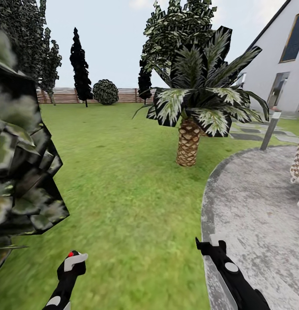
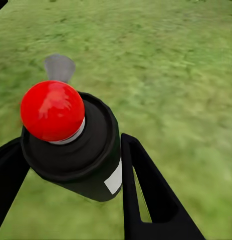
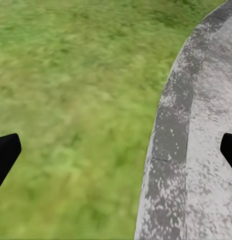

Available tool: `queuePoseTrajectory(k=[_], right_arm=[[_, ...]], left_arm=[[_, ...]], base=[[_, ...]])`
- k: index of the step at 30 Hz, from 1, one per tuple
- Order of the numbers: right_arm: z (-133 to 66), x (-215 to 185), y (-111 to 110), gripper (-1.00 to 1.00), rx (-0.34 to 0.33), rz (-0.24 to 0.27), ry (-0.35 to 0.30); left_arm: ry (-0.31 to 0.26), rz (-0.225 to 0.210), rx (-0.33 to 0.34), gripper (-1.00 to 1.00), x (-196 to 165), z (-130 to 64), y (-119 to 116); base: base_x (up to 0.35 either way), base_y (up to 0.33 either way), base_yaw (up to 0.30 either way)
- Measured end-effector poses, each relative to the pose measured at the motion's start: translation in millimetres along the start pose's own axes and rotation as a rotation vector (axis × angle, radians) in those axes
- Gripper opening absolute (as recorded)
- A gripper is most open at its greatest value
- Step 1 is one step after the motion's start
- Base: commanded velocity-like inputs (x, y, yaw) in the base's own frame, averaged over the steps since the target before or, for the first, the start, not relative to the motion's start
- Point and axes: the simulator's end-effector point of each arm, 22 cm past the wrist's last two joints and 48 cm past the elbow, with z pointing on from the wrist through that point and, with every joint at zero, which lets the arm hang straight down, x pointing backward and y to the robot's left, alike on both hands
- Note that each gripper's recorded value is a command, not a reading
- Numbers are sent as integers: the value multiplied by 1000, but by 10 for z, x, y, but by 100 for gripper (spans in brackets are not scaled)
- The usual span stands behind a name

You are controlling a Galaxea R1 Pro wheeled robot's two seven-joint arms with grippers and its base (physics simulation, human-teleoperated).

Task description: In the garden, pick up the pesticide atomizer on the floor and spray pesticide onto both trees until each tree trunk is fully covered.

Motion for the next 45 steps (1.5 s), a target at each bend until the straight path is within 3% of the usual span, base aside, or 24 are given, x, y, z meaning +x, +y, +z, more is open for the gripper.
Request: queuePoseTrajectory(k=[45], right_arm=[[0,-3,-1,100,-1,1,-1]], left_arm=[[0,1,1,-100,0,0,-3]], base=[[340,0,0]])
